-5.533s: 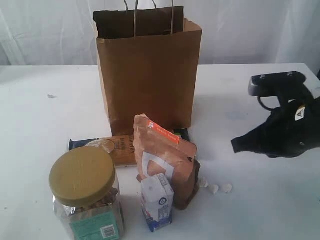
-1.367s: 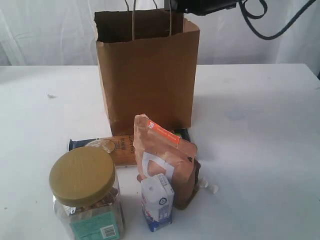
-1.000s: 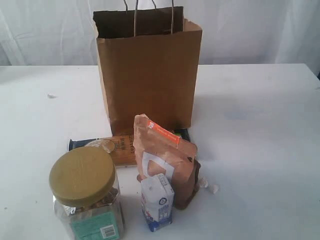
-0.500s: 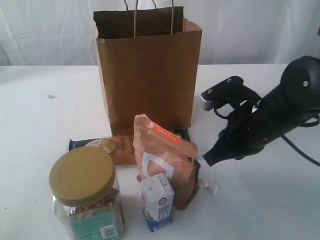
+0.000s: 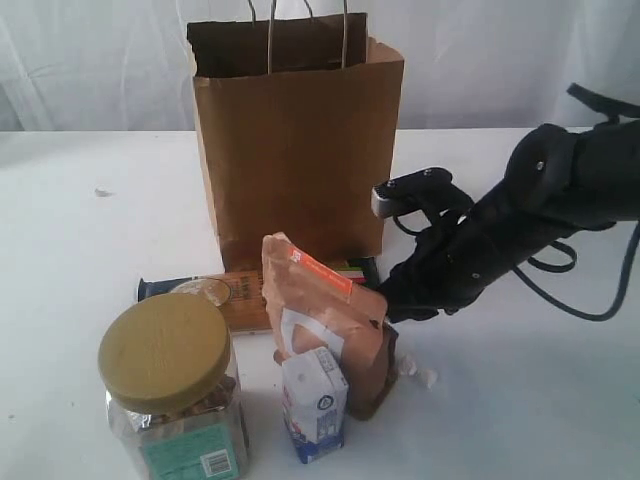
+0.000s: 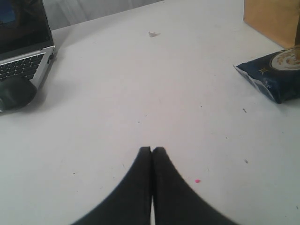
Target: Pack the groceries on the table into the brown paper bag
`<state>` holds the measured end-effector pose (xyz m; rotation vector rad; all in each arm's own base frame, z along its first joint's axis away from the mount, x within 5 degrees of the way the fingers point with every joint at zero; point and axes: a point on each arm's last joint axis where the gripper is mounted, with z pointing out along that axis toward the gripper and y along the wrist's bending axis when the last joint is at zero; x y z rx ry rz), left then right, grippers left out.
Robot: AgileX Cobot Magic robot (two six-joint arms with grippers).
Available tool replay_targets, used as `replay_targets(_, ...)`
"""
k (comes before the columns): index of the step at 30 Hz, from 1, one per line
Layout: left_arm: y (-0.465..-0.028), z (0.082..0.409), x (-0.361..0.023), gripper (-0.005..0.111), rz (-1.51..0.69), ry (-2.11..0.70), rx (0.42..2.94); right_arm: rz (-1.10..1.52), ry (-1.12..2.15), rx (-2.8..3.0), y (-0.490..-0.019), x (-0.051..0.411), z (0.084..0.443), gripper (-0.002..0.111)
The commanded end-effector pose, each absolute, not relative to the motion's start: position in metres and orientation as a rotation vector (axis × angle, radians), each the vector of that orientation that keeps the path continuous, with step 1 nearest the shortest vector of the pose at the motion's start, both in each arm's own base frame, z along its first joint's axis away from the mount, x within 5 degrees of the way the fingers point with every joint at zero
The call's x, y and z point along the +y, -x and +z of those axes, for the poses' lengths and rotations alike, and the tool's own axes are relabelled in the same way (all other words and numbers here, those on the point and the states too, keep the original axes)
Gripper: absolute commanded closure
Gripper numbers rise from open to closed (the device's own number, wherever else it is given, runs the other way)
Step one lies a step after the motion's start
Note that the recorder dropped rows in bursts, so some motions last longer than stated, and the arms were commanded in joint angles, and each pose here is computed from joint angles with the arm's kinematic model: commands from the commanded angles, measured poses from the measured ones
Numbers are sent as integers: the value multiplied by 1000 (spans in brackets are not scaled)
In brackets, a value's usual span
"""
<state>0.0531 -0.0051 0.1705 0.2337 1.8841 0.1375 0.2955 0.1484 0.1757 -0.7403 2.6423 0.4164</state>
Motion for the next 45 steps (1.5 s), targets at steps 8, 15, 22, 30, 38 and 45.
replay_targets(8, -53, 170, -5, 107, 136, -227, 1881, 618, 739, 2740, -302, 165, 148, 73)
replay_targets(15, -53, 170, -5, 107, 136, -227, 1881, 596, 750, 2759, -303, 164, 138, 73)
replay_targets(22, -53, 170, -5, 107, 136, -227, 1881, 594, 748, 2776, -304, 164, 132, 80)
replay_targets(30, -53, 170, -5, 107, 136, -227, 1881, 568, 779, 2775, -303, 163, 132, 107)
replay_targets(38, -53, 170, -5, 107, 136, -227, 1881, 447, 794, 2791, -310, 157, 139, 108)
replay_targets(45, -53, 170, -5, 107, 136, -227, 1881, 353, 793, 2717, -308, 150, 171, 108)
